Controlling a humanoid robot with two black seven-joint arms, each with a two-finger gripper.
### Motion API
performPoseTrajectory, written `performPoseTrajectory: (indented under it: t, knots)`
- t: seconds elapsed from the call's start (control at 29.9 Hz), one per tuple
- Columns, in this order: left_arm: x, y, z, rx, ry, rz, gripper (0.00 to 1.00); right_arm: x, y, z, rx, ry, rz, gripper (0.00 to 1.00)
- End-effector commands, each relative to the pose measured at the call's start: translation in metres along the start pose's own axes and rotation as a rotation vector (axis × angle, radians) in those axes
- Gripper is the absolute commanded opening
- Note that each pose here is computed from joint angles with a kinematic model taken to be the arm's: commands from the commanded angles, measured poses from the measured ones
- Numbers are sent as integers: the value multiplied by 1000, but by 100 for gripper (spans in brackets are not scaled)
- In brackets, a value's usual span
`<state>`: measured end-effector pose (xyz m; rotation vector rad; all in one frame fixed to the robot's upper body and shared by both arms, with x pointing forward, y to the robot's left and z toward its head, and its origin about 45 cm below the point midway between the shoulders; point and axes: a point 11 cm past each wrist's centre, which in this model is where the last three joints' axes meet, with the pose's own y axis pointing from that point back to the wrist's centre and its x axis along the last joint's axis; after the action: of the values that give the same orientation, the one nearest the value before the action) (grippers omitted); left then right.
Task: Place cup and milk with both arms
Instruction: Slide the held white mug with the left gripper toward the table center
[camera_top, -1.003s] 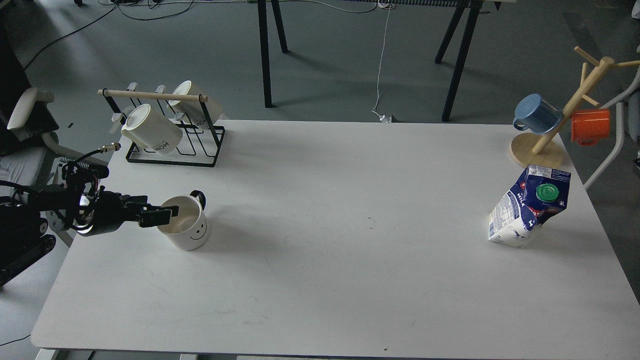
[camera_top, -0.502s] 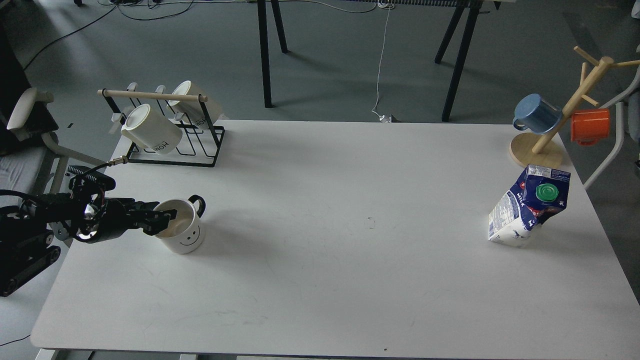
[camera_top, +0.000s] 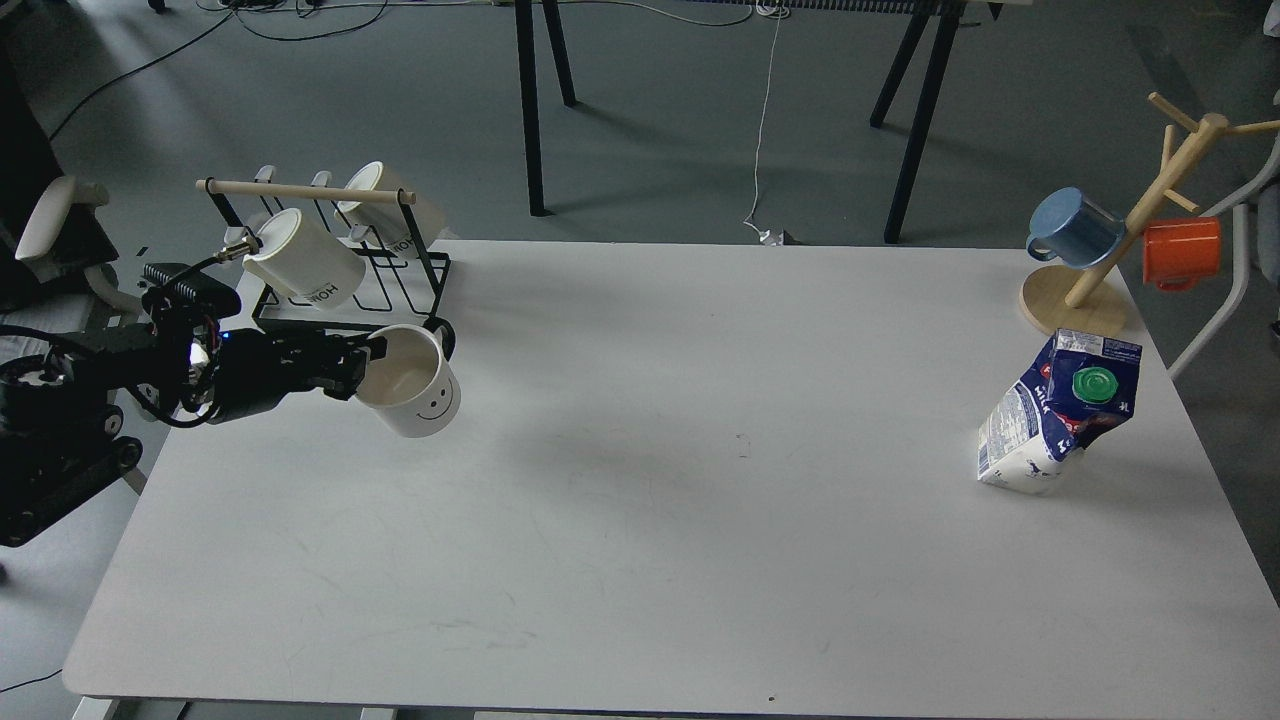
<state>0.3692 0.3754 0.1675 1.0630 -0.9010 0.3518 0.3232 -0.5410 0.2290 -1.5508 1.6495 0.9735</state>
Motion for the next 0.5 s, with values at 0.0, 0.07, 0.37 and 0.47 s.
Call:
performPoseTrajectory:
  t: [0.0, 0.07, 0.37, 0.47]
  knots:
    - [23, -16, 39, -115, 22, 3, 0, 3, 1, -2, 5, 3, 10, 98]
    - [29, -35, 68, -196, 48, 0, 0, 4, 2, -3, 8, 4, 13, 98]
    - [10, -112, 158, -375, 102, -38, 0, 12, 5, -9, 25, 9, 38, 98]
    - [-2, -125, 168, -377, 98, -63, 0, 12, 6, -10, 27, 9, 41, 98]
